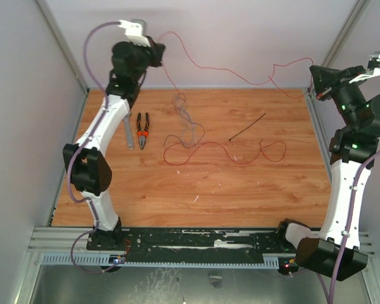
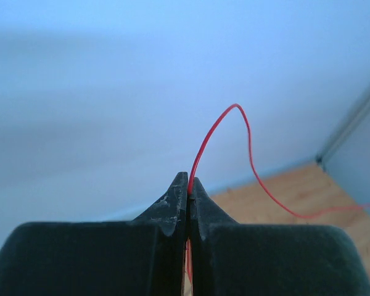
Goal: Zip-tie the wires
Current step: Untie the cable at the center of the board, then place the cable at the center of the board.
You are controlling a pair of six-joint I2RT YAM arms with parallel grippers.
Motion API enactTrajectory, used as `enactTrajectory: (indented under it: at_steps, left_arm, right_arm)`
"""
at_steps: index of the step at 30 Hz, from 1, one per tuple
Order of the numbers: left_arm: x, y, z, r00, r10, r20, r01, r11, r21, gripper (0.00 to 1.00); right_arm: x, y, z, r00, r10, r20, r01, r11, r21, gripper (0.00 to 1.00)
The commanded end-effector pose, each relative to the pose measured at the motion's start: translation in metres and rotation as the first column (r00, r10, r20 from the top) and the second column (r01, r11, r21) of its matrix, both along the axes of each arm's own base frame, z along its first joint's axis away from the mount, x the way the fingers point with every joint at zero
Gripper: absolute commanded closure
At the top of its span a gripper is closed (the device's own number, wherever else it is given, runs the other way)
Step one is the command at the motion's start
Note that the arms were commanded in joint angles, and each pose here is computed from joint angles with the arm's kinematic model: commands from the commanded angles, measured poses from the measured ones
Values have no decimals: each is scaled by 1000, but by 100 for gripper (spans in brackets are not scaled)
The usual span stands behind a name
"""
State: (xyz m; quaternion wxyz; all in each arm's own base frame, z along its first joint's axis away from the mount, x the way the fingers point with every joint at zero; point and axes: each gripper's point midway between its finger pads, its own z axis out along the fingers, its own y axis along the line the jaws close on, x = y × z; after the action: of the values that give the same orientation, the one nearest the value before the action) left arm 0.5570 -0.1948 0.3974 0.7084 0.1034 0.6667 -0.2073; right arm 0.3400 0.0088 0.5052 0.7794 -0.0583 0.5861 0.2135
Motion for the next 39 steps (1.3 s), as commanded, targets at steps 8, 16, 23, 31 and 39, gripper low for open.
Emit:
enactTrajectory:
  at_steps: [8,16,23,31,39]
  left_arm:
    - [-8,89,149,941,170,292,-120,976,-180,100]
    - [20,79,66,986,80,143,-49,978,-205,100]
    - [6,86,38,988,109,112,-86,976,-198,100]
    - [-66,120,22,968,246,47,-239,963,-123,100]
    - [-130,90,-50,980,131,-152,-154,976,-153,100]
  right_arm:
    - [-4,13,0,996,88,28,-88,996,30,100]
    - [-2,16,-5,993,113,12,-114,993,37,100]
    - [6,4,-12,999,33,-13,-33,999,1,100]
    - [22,-18,-55,985,-86,-152,84,996,-17,100]
    - [3,-4,-95,973,-30,-229,35,999,19,100]
